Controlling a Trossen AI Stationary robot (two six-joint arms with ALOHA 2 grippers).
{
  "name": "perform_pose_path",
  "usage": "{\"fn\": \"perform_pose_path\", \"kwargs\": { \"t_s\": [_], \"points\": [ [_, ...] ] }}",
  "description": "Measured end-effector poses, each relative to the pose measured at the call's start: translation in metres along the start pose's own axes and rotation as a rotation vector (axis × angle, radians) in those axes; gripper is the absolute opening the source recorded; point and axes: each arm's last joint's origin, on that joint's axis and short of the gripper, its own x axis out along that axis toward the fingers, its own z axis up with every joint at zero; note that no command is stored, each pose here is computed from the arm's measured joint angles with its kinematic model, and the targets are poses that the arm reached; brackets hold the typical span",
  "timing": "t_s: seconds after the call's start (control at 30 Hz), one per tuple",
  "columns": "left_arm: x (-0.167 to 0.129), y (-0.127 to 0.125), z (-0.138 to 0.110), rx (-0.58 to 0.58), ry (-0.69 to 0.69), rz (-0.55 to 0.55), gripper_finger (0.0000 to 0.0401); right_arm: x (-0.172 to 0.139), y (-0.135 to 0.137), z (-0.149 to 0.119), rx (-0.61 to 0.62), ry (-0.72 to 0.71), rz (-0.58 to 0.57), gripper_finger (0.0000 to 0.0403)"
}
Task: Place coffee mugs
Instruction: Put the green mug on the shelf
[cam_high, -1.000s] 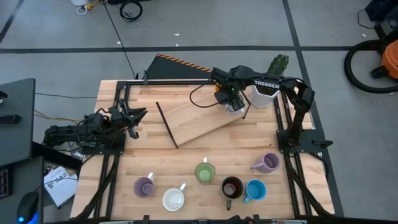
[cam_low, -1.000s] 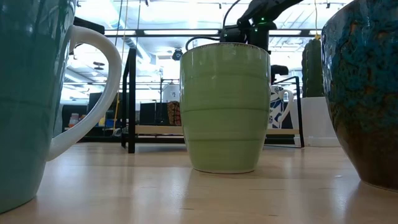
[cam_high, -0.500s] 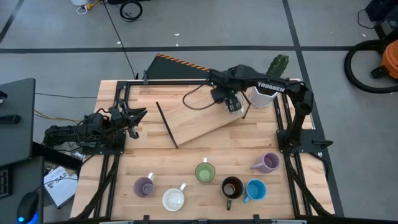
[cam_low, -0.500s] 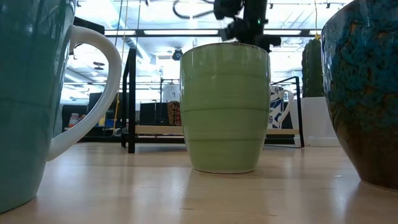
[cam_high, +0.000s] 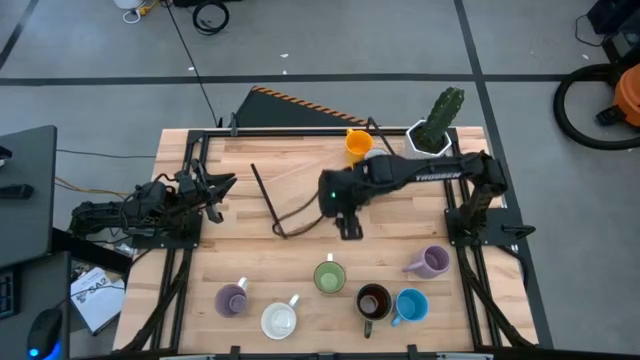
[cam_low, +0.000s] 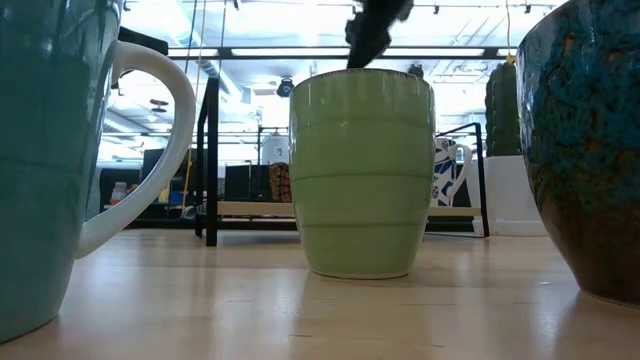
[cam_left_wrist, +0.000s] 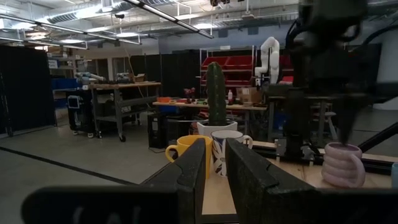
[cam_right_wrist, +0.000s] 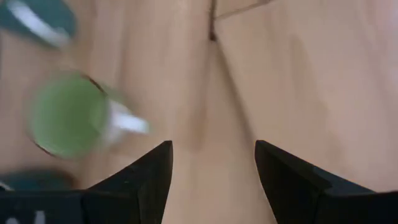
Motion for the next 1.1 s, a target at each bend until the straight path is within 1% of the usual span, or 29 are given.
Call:
{"fn": "perform_pose_path", "kwargs": {
  "t_s": [0.1, 0.17, 0.33, 0.5, 0.67, 0.9, 1.03, 1.1],
  "points": [
    [0.000, 0.000, 0.000, -0.001, -0.001, 0.000, 0.0068, 0.009, 0.014, 0.002, 0.144, 0.010, 0.026, 0.0233],
    [0.000, 0.000, 0.000, -0.001, -0.001, 0.000, 0.0068, 0.023, 0.028, 0.002, 0.162, 0.048, 0.058, 0.0233],
    [0.000, 0.000, 0.000, 0.000, -0.001, 0.000, 0.0068, 0.046, 0.069, 0.003, 0.103, 0.108, 0.117, 0.0233],
    [0.000, 0.000, 0.000, -0.002, 0.001, 0.000, 0.0068, 0.056, 0.092, 0.009, 0.074, 0.104, 0.116, 0.0233],
    [0.000, 0.000, 0.000, -0.020, 0.005, 0.013, 0.0068, 0.068, 0.115, 0.011, 0.072, 0.126, 0.122, 0.0233],
    [0.000, 0.001, -0.003, -0.039, 0.028, 0.050, 0.0068, 0.082, 0.145, 0.008, 0.052, 0.140, 0.077, 0.0233],
    [0.000, 0.001, -0.005, -0.072, 0.046, 0.050, 0.0068, 0.083, 0.164, 0.004, 0.031, 0.112, 0.049, 0.0233],
    [0.000, 0.001, -0.005, -0.090, 0.049, 0.051, 0.0068, 0.084, 0.173, 0.001, 0.006, 0.094, 0.012, 0.0233]
  ]
}}
